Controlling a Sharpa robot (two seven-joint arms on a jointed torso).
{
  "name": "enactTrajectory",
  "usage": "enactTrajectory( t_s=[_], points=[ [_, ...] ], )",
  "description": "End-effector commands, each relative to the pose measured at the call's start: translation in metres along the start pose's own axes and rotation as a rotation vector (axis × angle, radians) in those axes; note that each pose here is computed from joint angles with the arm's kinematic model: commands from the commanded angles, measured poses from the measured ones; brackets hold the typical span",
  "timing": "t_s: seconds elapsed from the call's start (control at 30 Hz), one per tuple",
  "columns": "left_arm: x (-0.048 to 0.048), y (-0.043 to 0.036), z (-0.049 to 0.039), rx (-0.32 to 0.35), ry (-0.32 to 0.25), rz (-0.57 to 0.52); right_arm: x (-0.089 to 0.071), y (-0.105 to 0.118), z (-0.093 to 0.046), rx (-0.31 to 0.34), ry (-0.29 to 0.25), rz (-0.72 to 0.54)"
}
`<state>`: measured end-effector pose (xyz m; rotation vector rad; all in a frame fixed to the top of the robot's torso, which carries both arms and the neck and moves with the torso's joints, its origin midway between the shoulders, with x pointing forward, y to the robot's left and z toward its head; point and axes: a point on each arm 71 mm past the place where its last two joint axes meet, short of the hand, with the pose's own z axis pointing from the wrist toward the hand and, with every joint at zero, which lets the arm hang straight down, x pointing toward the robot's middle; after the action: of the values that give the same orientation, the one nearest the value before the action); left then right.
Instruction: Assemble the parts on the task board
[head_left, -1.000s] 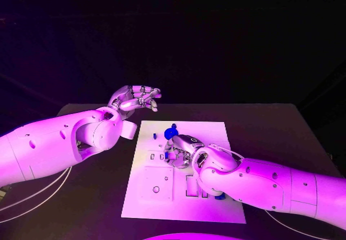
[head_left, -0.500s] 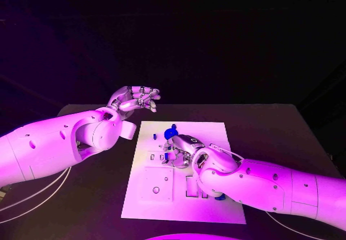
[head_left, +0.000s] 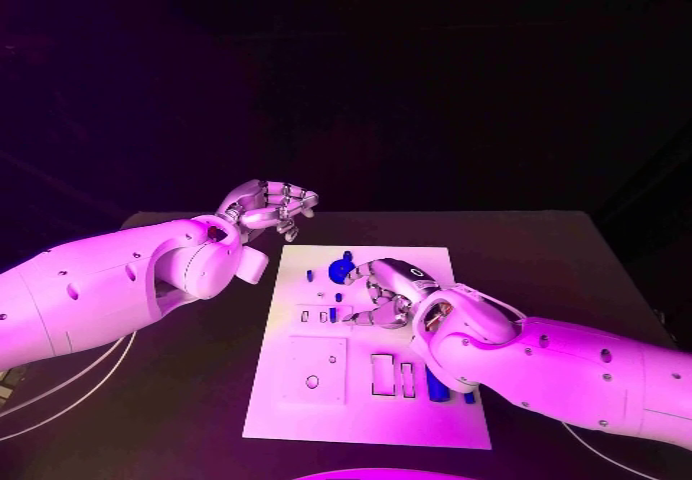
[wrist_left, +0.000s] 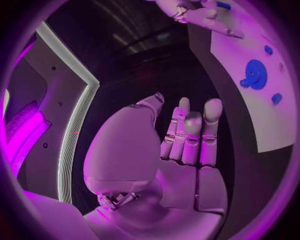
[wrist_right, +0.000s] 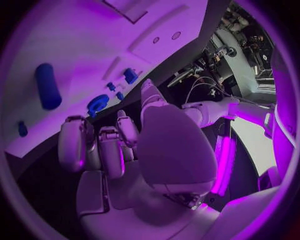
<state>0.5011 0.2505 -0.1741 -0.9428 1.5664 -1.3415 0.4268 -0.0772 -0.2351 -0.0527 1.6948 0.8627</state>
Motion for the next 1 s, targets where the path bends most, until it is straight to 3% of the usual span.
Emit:
enactTrajectory(
  t_s=[0.03, 0.27, 0.5, 0.67, 1.0],
  points=[
    [0.0095, 0.0118, -0.0017, -0.152, 0.172, 0.224, -0.02, -0.003, -0.01, -0.064, 0.021, 0.129],
    [0.0163, 0.0246, -0.0043, -0.316, 0.281, 0.439, -0.069, -0.033, -0.03, 0.029, 0.004, 0.267],
    [0.0275, 0.0351, -0.004, -0.484, 0.356, 0.634, -0.12, -0.069, -0.043, 0.13, -0.088, 0.348],
    [0.0352, 0.039, -0.0018, -0.558, 0.379, 0.734, -0.137, -0.087, -0.045, 0.176, -0.136, 0.365],
    [0.0474, 0.0419, 0.0049, -0.613, 0.438, 0.848, -0.145, -0.097, -0.043, 0.208, -0.153, 0.366]
  ],
)
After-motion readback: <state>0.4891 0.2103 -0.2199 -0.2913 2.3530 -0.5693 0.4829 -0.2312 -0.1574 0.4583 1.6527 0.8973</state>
